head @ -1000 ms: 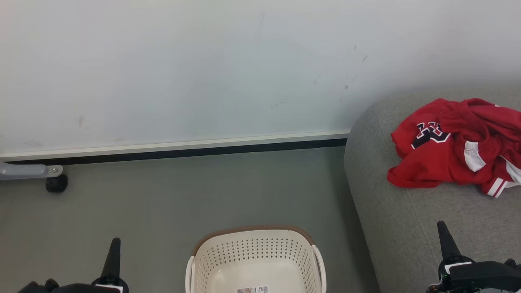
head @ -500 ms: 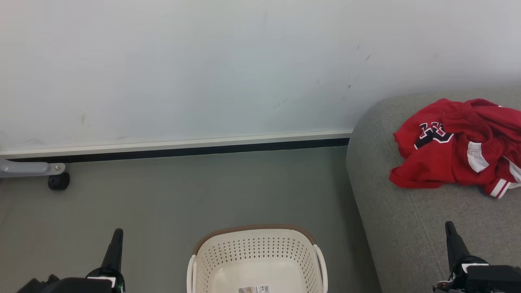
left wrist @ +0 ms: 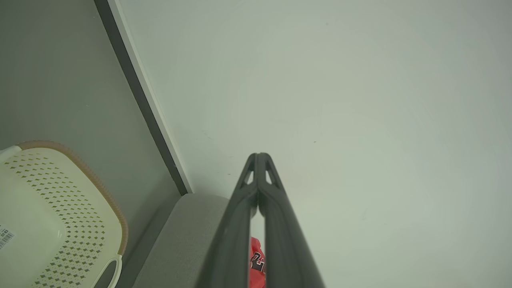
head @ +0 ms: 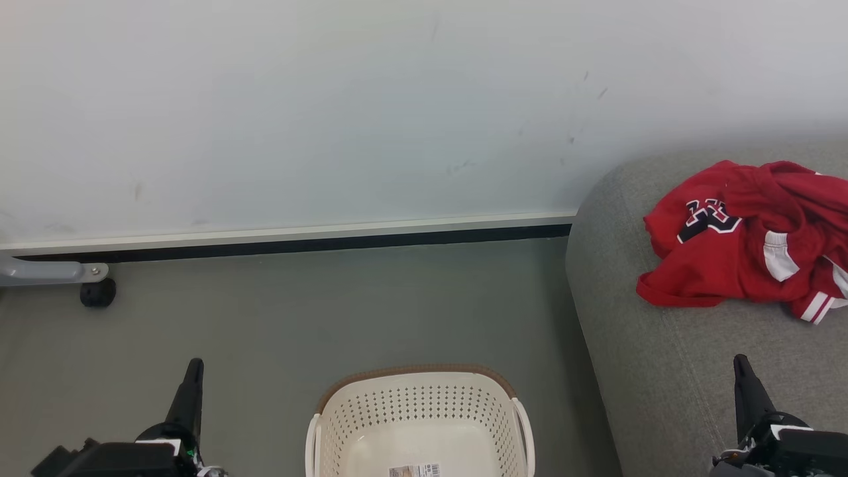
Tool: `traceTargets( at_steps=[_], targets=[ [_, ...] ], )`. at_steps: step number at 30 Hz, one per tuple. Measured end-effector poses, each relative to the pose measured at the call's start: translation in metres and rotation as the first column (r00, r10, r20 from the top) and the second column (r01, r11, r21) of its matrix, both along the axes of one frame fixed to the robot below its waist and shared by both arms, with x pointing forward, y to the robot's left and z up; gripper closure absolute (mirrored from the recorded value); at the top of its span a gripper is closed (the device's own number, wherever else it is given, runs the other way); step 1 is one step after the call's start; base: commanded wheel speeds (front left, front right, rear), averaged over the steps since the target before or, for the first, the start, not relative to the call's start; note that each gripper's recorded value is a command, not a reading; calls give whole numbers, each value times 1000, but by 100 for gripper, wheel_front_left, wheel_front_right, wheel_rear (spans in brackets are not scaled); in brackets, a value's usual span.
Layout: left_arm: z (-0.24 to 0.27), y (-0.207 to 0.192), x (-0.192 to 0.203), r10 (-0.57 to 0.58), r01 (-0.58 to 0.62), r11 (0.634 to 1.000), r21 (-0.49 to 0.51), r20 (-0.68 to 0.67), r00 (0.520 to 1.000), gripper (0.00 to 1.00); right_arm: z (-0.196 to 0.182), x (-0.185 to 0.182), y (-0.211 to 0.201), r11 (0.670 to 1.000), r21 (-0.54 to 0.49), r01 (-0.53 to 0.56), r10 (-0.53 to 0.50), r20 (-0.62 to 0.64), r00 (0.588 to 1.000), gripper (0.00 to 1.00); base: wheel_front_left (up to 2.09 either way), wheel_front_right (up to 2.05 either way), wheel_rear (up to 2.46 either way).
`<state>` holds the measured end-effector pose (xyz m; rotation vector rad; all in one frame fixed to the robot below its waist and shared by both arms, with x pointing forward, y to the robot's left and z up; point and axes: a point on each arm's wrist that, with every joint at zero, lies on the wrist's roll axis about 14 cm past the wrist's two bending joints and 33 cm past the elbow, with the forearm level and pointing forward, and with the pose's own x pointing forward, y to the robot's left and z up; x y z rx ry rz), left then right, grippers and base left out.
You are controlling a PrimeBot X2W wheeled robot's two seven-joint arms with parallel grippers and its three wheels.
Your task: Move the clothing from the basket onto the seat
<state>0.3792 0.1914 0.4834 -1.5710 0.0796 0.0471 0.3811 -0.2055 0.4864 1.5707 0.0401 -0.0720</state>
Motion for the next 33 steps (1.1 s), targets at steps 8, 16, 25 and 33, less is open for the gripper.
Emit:
traceTargets(
  at_steps=[8, 16, 25, 33],
  targets=[
    [0, 0, 0, 0, 0, 1000, 0, 0, 1000, 100, 0, 0, 0, 1000, 0, 0, 0, 0, 1000, 100, 0, 0, 0],
    [0, 0, 0, 0, 0, 1000, 0, 0, 1000, 100, 0, 0, 0, 1000, 1, 0, 0, 1, 1000, 100, 0, 0, 0],
    [0, 0, 0, 0, 0, 1000, 0, 0, 1000, 100, 0, 0, 0, 1000, 1, 0, 0, 1, 1000, 100, 0, 0, 0],
    [0, 0, 0, 0, 0, 1000, -1, 0, 1000, 100, 0, 0, 0, 1000, 1, 0, 0, 2, 1000, 100, 0, 0, 0]
  ],
)
